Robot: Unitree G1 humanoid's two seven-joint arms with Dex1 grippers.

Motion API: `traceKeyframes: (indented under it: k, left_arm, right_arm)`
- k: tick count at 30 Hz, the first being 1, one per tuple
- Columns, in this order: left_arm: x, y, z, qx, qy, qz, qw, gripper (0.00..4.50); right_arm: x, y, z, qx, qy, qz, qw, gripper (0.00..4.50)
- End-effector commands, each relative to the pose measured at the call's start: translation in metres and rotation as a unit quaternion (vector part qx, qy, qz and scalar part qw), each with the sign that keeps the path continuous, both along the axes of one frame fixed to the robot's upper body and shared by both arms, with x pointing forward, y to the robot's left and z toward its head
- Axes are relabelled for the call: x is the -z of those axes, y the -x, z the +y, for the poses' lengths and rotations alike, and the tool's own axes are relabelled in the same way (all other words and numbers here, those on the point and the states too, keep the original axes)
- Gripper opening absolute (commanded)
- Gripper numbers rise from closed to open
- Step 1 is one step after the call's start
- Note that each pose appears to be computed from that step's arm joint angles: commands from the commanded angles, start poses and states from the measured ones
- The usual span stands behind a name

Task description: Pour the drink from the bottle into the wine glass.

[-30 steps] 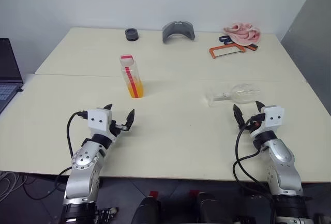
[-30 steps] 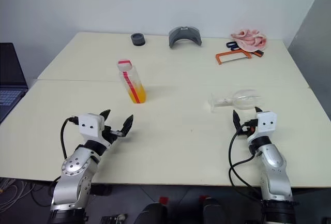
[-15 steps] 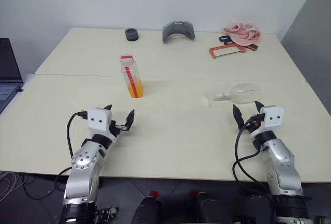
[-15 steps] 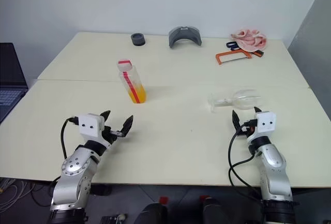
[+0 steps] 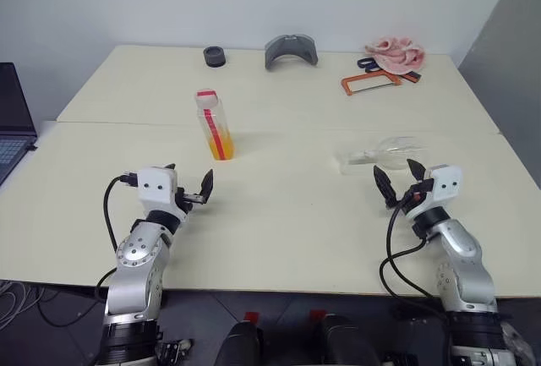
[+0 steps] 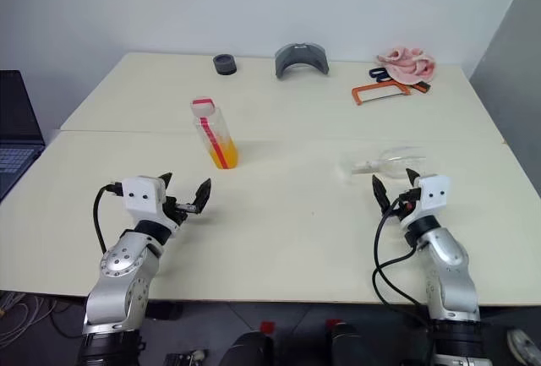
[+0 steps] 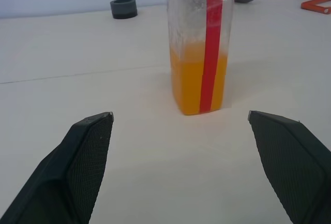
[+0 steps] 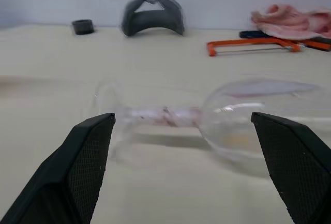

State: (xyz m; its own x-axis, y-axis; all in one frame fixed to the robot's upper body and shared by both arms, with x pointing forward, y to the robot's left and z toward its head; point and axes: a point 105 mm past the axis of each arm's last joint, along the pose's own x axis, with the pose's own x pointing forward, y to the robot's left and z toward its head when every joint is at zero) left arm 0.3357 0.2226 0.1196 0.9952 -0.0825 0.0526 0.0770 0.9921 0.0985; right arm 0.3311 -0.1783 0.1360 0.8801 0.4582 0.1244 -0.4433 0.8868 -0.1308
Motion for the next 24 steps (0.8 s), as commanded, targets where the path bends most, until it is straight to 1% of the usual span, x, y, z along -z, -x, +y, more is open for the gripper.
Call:
traceKeyframes:
  k: [1,3,8,14,19,24]
  left_arm:
    - [-0.028,-0.008,-0.018,0.02,-0.006,-0.038,0.999,4.47]
    - [-0.033,-0.013,-0.023,0.027,-0.006,-0.043,0.999,4.47]
    - [-0.041,-0.026,-0.029,0.019,-0.016,-0.048,0.999,4.47]
    - [-0.05,-0.04,-0.029,-0.007,-0.018,-0.053,0.998,4.47]
    - [-0.055,-0.052,-0.035,-0.006,-0.013,-0.055,0.998,4.47]
    - [-0.067,-0.066,-0.041,-0.018,-0.018,-0.072,0.997,4.47]
  right_arm:
    - [-0.029,0.02,0.044,-0.151,0.041,-0.023,0.987,4.5]
    - [-0.033,0.026,0.056,-0.192,0.055,-0.011,0.98,4.5]
    - [-0.033,0.036,0.073,-0.246,0.075,0.012,0.966,4.5]
    - [-0.033,0.036,0.075,-0.254,0.083,0.017,0.964,4.5]
    - [-0.034,0.034,0.075,-0.251,0.085,0.014,0.964,4.5]
    - [-0.037,0.033,0.078,-0.253,0.085,0.008,0.964,4.5]
